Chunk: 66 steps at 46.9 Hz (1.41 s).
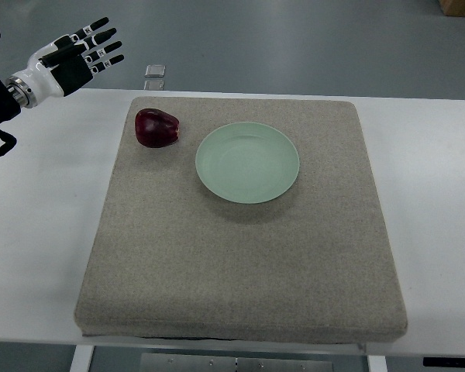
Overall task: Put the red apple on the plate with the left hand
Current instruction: 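Move the left hand forward toward the dark red apple, then lower the left hand over the apple and close fingers around it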
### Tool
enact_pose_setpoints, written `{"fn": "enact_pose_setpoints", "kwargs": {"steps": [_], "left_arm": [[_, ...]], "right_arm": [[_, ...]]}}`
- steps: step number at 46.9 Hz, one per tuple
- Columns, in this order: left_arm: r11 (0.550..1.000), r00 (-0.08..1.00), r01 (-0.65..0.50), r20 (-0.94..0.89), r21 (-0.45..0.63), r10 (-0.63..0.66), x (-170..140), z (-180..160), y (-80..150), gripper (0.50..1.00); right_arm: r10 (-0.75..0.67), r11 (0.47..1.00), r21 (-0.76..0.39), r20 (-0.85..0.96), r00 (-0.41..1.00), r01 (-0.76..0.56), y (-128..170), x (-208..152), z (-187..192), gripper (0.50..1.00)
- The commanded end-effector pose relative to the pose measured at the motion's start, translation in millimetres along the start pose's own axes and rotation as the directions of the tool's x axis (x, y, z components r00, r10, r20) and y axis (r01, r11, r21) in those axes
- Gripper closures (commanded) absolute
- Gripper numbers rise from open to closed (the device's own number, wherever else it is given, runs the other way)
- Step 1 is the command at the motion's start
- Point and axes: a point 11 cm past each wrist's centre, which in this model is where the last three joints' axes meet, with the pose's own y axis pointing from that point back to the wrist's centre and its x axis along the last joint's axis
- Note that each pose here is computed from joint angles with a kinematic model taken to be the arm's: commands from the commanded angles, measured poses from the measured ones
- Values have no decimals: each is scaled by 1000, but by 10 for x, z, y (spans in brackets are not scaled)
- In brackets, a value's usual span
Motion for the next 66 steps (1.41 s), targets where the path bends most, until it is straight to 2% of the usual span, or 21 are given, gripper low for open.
{"fn": "enact_pose_setpoints", "kwargs": {"steps": [1, 28, 33, 45, 54, 66], "left_arm": [[1000, 1000, 4, 7, 6, -4, -11, -7, -4, 504], [1000, 999, -26, 24, 11, 26, 81, 38, 47, 504], [998, 997, -29, 69, 54, 25, 74, -14, 32, 506], [976, 944, -36, 329, 214, -38, -90, 2, -102, 506], [967, 813, -37, 570, 250, -117, -185, 103, -151, 506], [930, 539, -6, 785, 367, -306, -423, 23, -193, 506]], "right_arm": [[0, 1000, -1, 0, 1000, 0, 0, 0, 2, 568], [0, 1000, 0, 0, 1000, 0, 0, 0, 0, 568], [0, 1000, 0, 0, 1000, 0, 0, 0, 0, 570], [0, 1000, 0, 0, 1000, 0, 0, 0, 0, 568], [0, 1000, 0, 0, 1000, 0, 0, 0, 0, 568], [0, 1000, 0, 0, 1000, 0, 0, 0, 0, 568]]}}
